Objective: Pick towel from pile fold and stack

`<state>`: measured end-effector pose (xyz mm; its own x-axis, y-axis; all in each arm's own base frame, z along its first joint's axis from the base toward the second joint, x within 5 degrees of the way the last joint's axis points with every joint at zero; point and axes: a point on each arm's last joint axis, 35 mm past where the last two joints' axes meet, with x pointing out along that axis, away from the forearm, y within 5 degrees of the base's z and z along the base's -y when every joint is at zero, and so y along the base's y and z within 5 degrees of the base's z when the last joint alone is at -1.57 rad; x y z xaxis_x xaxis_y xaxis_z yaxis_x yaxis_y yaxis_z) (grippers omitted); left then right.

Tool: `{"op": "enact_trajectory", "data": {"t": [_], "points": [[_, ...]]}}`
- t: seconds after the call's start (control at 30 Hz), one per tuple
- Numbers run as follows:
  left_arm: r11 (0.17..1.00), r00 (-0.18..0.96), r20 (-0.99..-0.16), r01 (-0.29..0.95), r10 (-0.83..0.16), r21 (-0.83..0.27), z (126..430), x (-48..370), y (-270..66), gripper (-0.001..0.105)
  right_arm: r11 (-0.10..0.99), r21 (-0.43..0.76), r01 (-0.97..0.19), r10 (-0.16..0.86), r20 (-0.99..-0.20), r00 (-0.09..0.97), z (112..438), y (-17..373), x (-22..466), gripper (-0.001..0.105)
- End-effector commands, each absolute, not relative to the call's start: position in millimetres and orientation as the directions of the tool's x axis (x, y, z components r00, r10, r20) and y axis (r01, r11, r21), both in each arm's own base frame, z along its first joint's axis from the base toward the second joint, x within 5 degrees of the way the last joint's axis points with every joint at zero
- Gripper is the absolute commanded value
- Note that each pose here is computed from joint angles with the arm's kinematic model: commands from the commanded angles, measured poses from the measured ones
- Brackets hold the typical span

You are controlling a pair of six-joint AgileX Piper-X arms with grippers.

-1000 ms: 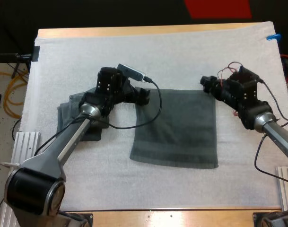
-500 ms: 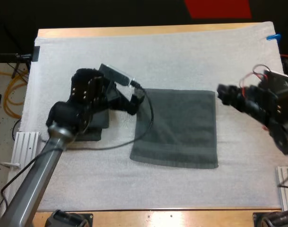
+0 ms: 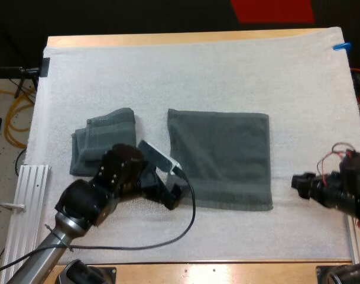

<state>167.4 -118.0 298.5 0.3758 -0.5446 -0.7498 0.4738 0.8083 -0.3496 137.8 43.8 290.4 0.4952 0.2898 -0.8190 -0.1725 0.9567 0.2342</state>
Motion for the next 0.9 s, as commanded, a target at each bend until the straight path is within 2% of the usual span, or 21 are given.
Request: {"op": "enact_trajectory", "data": {"t": [0.0,0.13,0.3,0.47,0.77,0.87], "points": [[0.811,0.363,-0.756,0.458,-0.545,-0.365,294.6,162.7,-117.9,0.098,0.953,0.257,-0.159,0.302,-0.836,0.459,281.1,43.1,132.1,0.061],[0.82,0.324,-0.786,0.439,-0.527,-0.368,275.6,154.4,-115.1,0.098,0.916,0.379,-0.135,0.402,-0.853,0.334,248.4,45.0,122.0,0.061],[0.84,0.31,-0.815,0.419,-0.489,-0.345,258.6,151.0,-111.8,0.098,0.905,0.416,-0.088,0.422,-0.854,0.304,212.3,47.7,128.1,0.061],[0.843,0.3,-0.823,0.414,-0.482,-0.343,251.4,149.4,-110.7,0.098,0.849,0.526,-0.045,0.522,-0.822,0.229,185.2,55.5,140.5,0.061],[0.846,0.308,-0.816,0.399,-0.488,-0.355,252.2,150.4,-111.4,0.098,0.849,0.528,0.02,0.519,-0.841,0.152,143.3,64.6,170.8,0.061],[0.846,0.308,-0.816,0.399,-0.488,-0.355,252.2,150.4,-111.4,0.098,0.825,0.565,0.026,0.557,-0.819,0.137,133.3,68.2,178.3,0.061]]}}
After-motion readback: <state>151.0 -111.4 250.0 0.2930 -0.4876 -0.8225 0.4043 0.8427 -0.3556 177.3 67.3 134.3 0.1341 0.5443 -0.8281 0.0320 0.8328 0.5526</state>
